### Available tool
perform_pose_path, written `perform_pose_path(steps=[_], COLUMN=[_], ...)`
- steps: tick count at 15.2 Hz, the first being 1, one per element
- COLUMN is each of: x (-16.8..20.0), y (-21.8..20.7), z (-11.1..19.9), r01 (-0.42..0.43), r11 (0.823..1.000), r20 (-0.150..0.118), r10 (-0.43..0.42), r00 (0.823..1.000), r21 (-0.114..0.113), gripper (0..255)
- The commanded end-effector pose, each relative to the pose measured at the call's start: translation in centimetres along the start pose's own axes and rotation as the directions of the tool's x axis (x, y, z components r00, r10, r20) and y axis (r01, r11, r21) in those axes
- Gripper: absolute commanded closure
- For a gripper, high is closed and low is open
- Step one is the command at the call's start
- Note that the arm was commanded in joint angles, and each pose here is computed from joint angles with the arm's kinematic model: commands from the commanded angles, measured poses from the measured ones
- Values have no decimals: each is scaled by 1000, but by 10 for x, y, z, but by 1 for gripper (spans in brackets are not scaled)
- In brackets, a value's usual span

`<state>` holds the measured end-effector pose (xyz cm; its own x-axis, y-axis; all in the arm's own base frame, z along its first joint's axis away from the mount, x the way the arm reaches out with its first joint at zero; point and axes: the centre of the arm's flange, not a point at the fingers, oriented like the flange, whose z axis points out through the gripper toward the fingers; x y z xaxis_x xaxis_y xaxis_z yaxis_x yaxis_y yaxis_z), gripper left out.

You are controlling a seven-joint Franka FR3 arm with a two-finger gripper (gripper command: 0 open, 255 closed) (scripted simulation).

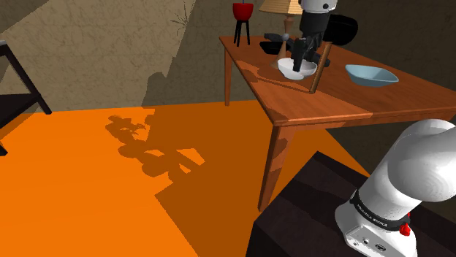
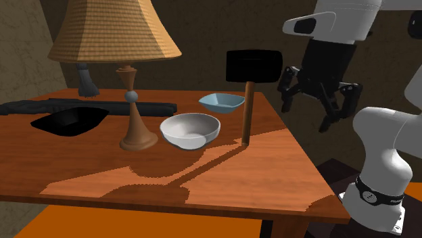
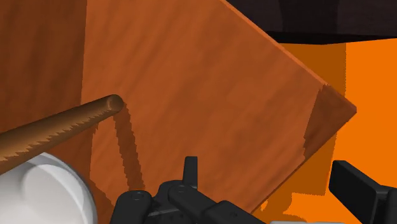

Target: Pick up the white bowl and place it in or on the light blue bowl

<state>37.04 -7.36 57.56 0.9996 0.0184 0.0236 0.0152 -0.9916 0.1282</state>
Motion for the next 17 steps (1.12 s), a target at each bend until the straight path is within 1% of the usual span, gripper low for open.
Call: perform_pose_path(steps=[1,17], x=[18,136], y=[23,178], z=[10,78], r01=[6,48], r11=[1000,999], r20=[-3,-23], r10=[-6,-48], r00=[1000,999], r21=[1,15], gripper=[0,0])
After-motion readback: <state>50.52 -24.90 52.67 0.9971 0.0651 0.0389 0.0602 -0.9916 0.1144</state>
